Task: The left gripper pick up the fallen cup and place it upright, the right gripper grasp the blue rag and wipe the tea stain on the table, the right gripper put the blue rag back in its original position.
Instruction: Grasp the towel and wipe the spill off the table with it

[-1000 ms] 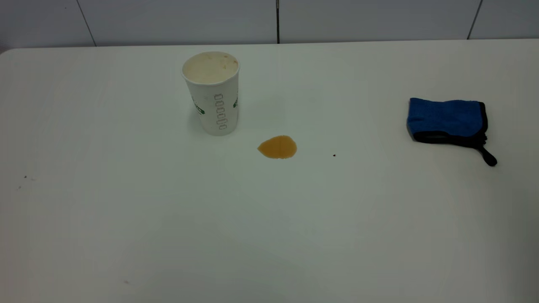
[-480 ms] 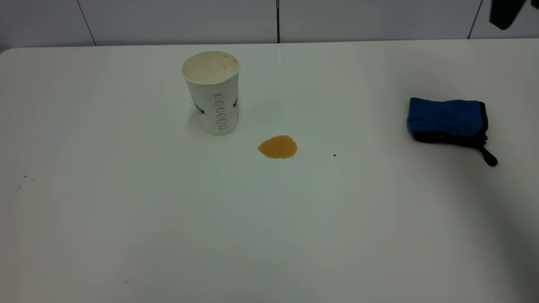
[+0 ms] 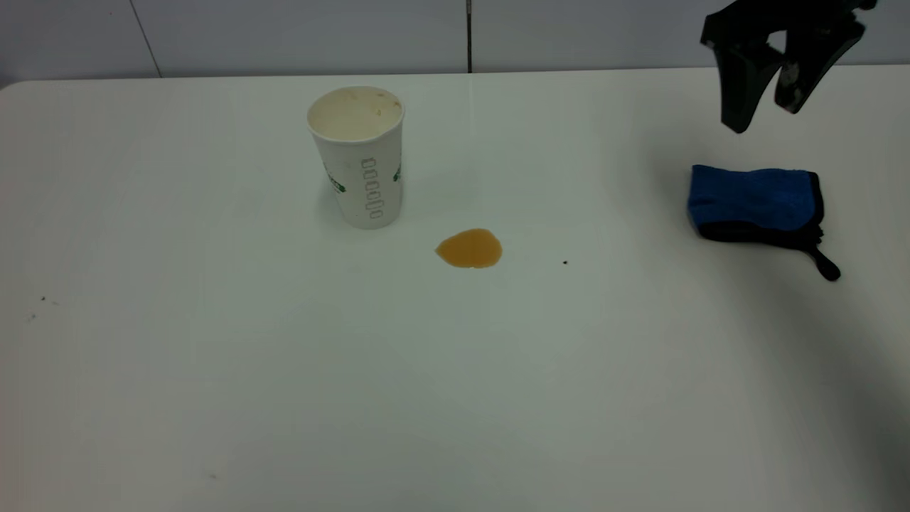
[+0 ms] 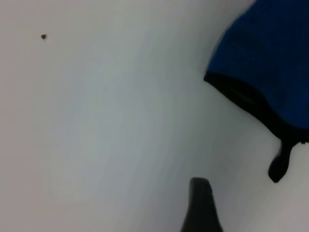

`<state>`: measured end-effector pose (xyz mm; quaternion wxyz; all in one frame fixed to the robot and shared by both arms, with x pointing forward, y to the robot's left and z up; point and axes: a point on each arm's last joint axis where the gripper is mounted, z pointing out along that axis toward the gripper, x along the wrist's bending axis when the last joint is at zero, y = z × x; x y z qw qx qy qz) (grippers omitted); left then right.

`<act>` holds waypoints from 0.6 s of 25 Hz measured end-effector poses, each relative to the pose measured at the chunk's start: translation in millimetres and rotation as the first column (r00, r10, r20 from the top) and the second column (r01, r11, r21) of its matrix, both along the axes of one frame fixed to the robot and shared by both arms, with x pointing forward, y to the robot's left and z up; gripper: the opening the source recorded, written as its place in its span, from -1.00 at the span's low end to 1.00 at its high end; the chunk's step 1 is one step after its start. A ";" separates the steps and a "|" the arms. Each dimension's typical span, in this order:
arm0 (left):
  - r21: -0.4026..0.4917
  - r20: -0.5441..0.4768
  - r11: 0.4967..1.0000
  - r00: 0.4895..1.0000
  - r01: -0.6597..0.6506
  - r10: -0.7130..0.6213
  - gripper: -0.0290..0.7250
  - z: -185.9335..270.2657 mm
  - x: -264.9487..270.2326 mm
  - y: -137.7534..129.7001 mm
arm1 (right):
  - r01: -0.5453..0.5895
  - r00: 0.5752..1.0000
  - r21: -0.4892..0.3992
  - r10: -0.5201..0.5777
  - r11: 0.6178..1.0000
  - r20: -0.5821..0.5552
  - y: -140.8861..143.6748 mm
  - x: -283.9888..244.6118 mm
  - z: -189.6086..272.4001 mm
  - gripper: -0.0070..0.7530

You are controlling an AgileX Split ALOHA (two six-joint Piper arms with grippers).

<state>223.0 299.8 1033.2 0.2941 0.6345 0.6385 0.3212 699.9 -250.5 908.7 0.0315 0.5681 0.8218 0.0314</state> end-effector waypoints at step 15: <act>-0.001 -0.001 1.000 1.000 -0.001 0.001 0.44 -0.1 -0.1 0.0 | 0.130 0.986 -0.062 -0.122 0.990 0.116 -11.9 20.7 -74.3 0.58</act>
